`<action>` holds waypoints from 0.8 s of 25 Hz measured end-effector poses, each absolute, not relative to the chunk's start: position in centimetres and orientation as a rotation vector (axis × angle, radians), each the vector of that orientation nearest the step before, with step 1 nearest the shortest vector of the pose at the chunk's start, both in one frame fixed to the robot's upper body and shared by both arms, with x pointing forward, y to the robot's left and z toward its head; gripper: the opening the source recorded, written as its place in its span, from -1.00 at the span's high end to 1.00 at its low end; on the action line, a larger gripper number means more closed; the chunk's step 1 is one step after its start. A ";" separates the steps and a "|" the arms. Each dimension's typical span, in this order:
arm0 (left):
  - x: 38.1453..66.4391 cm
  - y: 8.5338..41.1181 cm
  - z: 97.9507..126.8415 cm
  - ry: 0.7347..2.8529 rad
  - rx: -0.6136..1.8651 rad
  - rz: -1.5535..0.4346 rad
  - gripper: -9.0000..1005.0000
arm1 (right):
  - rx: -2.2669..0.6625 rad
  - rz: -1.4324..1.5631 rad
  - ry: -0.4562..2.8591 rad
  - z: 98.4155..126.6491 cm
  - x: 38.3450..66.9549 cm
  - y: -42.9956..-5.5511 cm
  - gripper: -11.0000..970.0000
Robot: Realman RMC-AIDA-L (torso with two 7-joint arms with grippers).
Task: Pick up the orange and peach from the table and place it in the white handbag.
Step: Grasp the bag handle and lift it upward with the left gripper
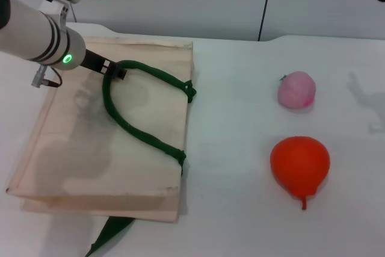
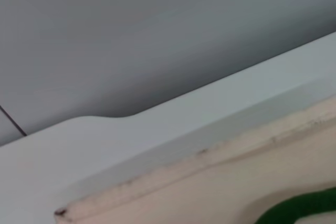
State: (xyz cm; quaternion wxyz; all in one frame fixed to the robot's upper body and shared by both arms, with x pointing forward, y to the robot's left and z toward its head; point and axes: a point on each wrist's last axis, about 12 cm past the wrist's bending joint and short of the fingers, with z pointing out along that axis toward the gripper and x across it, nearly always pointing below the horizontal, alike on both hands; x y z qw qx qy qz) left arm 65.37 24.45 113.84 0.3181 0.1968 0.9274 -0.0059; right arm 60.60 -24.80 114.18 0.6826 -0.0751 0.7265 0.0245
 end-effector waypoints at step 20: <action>65.8 23.6 112.9 2.422 0.550 0.004 0.05 | -0.173 0.057 1.636 114.1 60.6 -24.8 -0.81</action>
